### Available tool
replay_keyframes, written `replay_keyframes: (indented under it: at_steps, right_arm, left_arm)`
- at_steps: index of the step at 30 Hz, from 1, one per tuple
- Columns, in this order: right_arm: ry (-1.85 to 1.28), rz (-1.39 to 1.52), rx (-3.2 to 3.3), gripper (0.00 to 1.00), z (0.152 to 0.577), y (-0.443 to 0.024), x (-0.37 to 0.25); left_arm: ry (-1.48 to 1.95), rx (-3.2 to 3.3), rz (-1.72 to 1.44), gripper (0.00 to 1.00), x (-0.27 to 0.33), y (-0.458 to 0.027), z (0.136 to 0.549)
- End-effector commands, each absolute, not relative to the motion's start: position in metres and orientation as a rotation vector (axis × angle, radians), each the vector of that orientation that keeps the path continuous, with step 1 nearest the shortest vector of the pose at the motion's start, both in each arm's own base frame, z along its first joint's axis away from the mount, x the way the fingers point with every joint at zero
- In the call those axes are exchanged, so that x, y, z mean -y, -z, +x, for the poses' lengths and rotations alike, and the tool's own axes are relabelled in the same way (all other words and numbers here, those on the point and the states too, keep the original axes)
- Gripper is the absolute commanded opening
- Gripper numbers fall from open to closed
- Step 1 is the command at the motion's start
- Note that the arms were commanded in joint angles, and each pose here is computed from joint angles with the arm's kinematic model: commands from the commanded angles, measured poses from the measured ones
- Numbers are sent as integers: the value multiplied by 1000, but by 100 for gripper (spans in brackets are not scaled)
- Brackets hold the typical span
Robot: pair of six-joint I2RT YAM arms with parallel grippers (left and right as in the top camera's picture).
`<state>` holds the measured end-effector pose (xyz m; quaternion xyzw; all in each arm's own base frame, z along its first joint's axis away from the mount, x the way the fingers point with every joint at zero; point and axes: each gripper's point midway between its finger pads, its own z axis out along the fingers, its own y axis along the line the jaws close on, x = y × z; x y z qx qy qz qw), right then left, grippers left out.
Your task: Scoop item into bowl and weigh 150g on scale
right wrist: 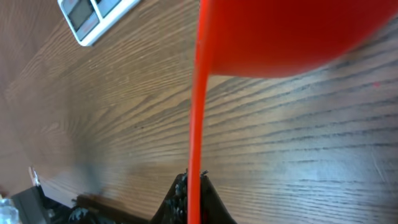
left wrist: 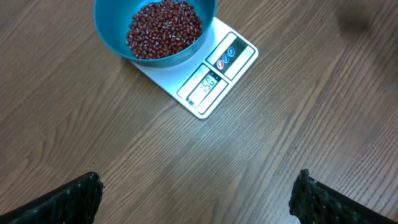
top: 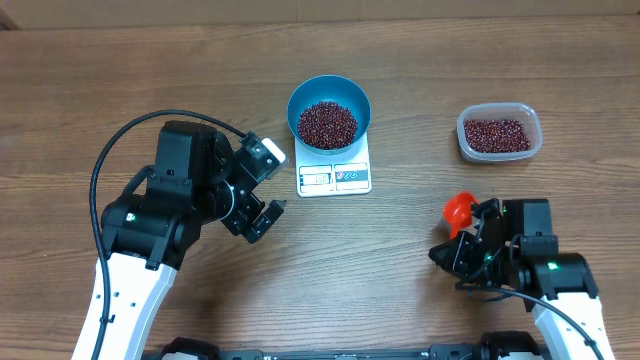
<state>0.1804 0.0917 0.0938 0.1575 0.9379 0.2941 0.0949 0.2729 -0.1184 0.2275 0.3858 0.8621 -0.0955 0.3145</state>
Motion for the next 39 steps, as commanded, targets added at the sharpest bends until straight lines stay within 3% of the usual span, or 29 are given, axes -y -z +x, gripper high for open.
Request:
replay_keyframes:
  at_steps: [1, 10, 31, 32, 34, 39]
  right_arm:
    - [-902, 472, -2744, 4, 184, -93, -95]
    - [-741, 381, -2683, 4, 208, -88, -79]
    - [-835, 518, -2854, 4, 223, -35, -89]
    - [-834, 520, -2858, 9, 222, -34, -89]
    - [-833, 521, -2860, 30, 222, -34, -89]
    - [-787, 527, -2862, 30, 223, -32, -84]
  left_arm:
    - [249, -2262, 996, 99, 118, -235, 277]
    - [249, -2262, 996, 100, 118, -235, 277]
    - [249, -2262, 996, 100, 118, -235, 277]
    - [249, -2262, 996, 100, 118, -235, 277]
    - [249, -2262, 996, 100, 118, -235, 277]
    - [249, -2262, 996, 100, 118, -235, 277]
